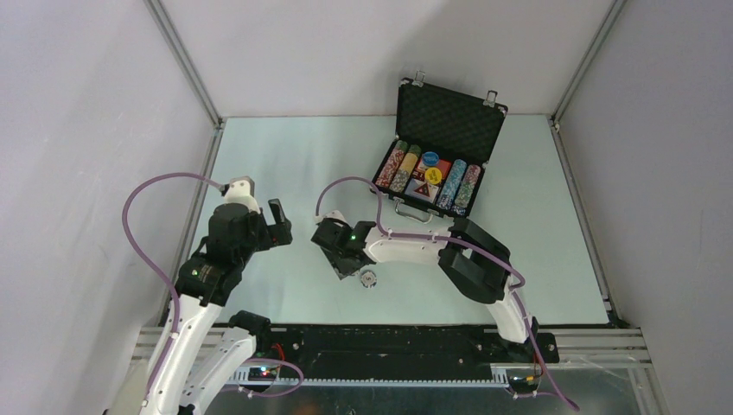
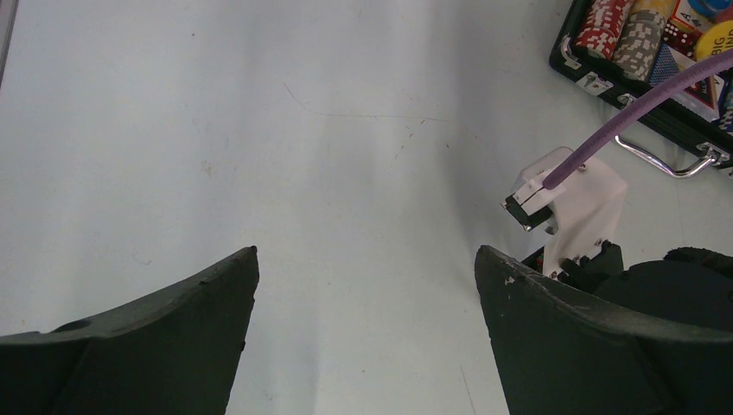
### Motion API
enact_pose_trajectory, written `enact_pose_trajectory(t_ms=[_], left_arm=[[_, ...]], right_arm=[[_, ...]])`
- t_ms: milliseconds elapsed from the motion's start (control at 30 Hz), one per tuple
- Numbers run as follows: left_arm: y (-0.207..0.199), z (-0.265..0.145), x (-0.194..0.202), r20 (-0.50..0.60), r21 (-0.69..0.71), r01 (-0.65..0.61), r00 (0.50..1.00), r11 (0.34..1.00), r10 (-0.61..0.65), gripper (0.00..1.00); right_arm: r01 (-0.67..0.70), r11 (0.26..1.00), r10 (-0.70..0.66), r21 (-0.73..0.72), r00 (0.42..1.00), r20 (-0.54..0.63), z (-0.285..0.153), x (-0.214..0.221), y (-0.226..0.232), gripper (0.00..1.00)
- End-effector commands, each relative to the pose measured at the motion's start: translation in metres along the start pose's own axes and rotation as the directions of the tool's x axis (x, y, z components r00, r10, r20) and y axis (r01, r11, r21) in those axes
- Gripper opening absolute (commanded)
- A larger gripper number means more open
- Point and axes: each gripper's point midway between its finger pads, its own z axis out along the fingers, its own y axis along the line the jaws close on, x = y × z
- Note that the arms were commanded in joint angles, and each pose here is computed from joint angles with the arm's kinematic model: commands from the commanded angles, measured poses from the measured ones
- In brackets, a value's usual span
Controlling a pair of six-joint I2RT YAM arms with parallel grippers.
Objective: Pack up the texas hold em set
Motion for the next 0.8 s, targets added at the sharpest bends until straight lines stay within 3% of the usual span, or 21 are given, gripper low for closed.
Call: enact_pose_trajectory(t_ms=[0, 433, 767], left_arm=[[0.0, 0.0, -0.004, 0.018, 0.006, -0.003, 1.0, 1.0, 0.003, 1.0], [0.0, 0.001, -0.003, 0.013, 0.006, -0.005, 1.0, 1.0, 0.005, 1.0], [0.0, 0.001, -0.004, 0.013, 0.007, -0.004, 1.0, 1.0, 0.004, 1.0]], right_arm=[[0.016, 0.999, -0.015, 0.048, 1.0, -0.024, 0.004, 0.009, -0.009, 0.52], [-0.004, 1.0, 0.004, 0.022, 1.0, 0.009, 0.004, -0.001, -0.015, 0.43], [-0.014, 1.0, 0.013, 0.004, 0.994, 0.108, -0.022, -0.035, -0.013, 0.45]])
